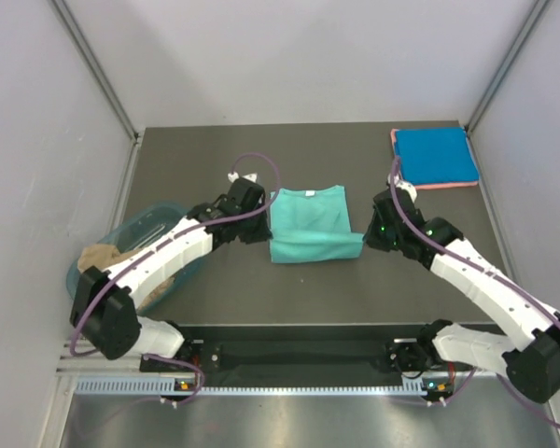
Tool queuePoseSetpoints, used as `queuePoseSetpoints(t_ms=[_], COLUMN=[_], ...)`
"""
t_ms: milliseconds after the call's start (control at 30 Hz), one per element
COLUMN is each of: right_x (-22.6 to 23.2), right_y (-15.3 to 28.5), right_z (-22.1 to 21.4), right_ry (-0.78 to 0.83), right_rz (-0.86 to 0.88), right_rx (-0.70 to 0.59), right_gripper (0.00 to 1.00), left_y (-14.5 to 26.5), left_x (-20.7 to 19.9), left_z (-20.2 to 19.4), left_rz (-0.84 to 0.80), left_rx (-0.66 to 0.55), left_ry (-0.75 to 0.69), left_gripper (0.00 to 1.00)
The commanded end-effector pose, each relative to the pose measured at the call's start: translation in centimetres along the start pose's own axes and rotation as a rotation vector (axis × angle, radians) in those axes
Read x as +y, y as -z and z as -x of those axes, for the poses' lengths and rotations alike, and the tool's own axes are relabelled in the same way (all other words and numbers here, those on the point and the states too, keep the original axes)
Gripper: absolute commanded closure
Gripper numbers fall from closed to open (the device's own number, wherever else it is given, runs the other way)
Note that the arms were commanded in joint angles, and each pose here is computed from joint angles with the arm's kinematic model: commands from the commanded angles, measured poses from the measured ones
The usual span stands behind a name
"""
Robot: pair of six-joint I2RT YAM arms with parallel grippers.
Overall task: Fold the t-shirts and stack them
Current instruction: Fold the tshirt
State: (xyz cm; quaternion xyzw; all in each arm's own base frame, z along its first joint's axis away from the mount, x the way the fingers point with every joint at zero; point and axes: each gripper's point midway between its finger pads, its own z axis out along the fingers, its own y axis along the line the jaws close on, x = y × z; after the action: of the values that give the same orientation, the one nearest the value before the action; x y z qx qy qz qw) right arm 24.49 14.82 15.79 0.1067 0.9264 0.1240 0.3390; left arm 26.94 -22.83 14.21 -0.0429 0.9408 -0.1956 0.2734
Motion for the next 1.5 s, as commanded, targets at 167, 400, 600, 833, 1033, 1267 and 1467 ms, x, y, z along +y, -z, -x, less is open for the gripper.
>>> queuePoseSetpoints(t_ms=[167,400,600,833,1033,1267,1467], right_x=[3.2,5.7,6.5,5.5,4.8,4.7,4.3], right_y=[-2.2,-5.3,-7.9,-10.4,-13.5,-18.9,-22.6], right_z=[6.8,10.5,13.0,15.4,16.8,17.4,17.7], right_ry=[0.121,0.151,0.137,0.087,0.069,0.065,0.028], right_rz=[0.109,0.151,0.161,0.155,0.169,0.245,0.288], right_rx=[-0.061,-0.069,-0.076,-0.081,-0.056,-0.009,0.016], right_gripper=[1.0,1.0,1.0,1.0,1.0,0.99,0.94], left_y=[-1.6,-4.3,-5.6,-8.0,-11.8,-17.0,-19.6], left_x=[0.6,0.8,-0.7,-1.8,-1.9,0.5,2.0], left_z=[8.1,12.1,16.4,20.3,22.2,23.1,23.7], left_rz=[-0.004,-0.057,-0.163,-0.243,-0.251,-0.188,-0.158], left_rx=[-0.104,-0.122,-0.238,-0.345,-0.349,-0.331,-0.324], left_ry=[0.031,0.037,-0.008,-0.017,-0.015,0.034,0.028], left_gripper=[1.0,1.0,1.0,1.0,1.0,1.0,1.0])
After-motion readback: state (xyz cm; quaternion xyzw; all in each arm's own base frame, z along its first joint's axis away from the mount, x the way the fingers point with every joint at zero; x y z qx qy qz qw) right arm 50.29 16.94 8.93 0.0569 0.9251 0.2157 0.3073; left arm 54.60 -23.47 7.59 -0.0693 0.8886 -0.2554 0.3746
